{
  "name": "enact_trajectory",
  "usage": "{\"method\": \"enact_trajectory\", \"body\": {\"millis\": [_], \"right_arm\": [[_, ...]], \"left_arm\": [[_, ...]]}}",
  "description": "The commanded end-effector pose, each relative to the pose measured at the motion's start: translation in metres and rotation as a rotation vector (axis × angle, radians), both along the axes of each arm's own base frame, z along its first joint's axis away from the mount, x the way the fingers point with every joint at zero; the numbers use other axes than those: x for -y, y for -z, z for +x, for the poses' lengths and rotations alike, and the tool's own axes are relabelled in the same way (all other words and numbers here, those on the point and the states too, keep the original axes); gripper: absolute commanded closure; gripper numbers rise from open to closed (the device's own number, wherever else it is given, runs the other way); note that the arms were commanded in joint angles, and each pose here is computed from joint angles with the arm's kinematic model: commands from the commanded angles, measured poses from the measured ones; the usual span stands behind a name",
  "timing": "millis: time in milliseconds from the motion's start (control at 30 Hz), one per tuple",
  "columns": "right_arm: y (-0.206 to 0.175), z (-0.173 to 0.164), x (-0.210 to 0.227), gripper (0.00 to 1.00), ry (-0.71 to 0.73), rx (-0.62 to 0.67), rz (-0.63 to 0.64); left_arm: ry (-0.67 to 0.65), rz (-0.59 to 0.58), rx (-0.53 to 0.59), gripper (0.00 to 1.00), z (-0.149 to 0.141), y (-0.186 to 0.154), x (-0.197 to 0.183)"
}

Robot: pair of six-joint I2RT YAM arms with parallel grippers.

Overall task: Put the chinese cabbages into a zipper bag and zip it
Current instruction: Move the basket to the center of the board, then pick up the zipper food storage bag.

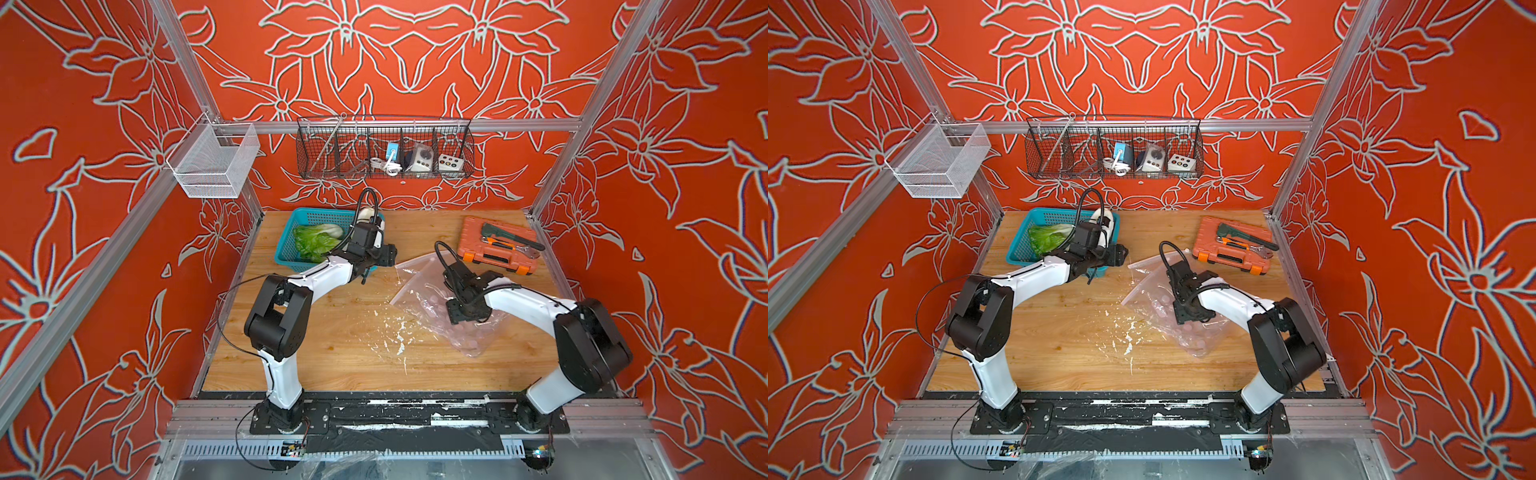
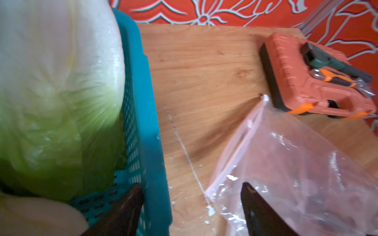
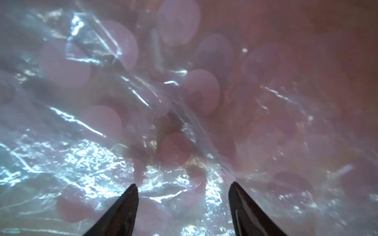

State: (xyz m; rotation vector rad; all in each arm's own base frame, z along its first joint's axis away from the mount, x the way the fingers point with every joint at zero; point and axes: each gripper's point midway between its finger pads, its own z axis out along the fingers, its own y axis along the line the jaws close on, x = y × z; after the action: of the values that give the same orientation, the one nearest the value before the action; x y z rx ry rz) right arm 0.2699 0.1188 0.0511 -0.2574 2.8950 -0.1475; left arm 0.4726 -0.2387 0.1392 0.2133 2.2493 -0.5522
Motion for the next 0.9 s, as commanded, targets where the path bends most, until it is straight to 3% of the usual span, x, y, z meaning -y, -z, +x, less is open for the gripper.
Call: {"method": "enact_trajectory", "body": {"millis": [0,133,300,400,633,733,867], "right_arm": [[-0.016,-0.010,0.022,0.27,0.070,0.015,0.000],[-0.054,-0.006,0.023,0.25,0.096,0.105,0.098],[-0.079,0.003,0.015,0.15,0.060,0.132,0.123],[-0.081,0.014,-0.007,0.08,-0.007,0.136,0.094],[-0.072,0.057,-0.089,0.07,-0.142,0.158,0.057],[-0.054,0.070,-0.121,0.06,-0.201,0.155,0.020],[-0.026,0.090,-0.124,0.07,-0.190,0.150,-0.089]], "left_arm": [[0.133,-0.156,-0.050,0.26,-0.017,-0.016,0.060],[0.152,-0.243,-0.038,0.27,-0.025,-0.055,0.073],[0.125,-0.215,0.062,0.25,-0.034,-0.110,0.047],[0.043,-0.182,0.060,0.25,-0.041,-0.113,0.007],[-0.179,-0.105,0.075,0.26,-0.069,-0.119,-0.096],[-0.239,-0.085,0.069,0.26,-0.082,-0.117,-0.125],[-0.251,-0.103,0.069,0.27,-0.098,-0.113,-0.138]]}}
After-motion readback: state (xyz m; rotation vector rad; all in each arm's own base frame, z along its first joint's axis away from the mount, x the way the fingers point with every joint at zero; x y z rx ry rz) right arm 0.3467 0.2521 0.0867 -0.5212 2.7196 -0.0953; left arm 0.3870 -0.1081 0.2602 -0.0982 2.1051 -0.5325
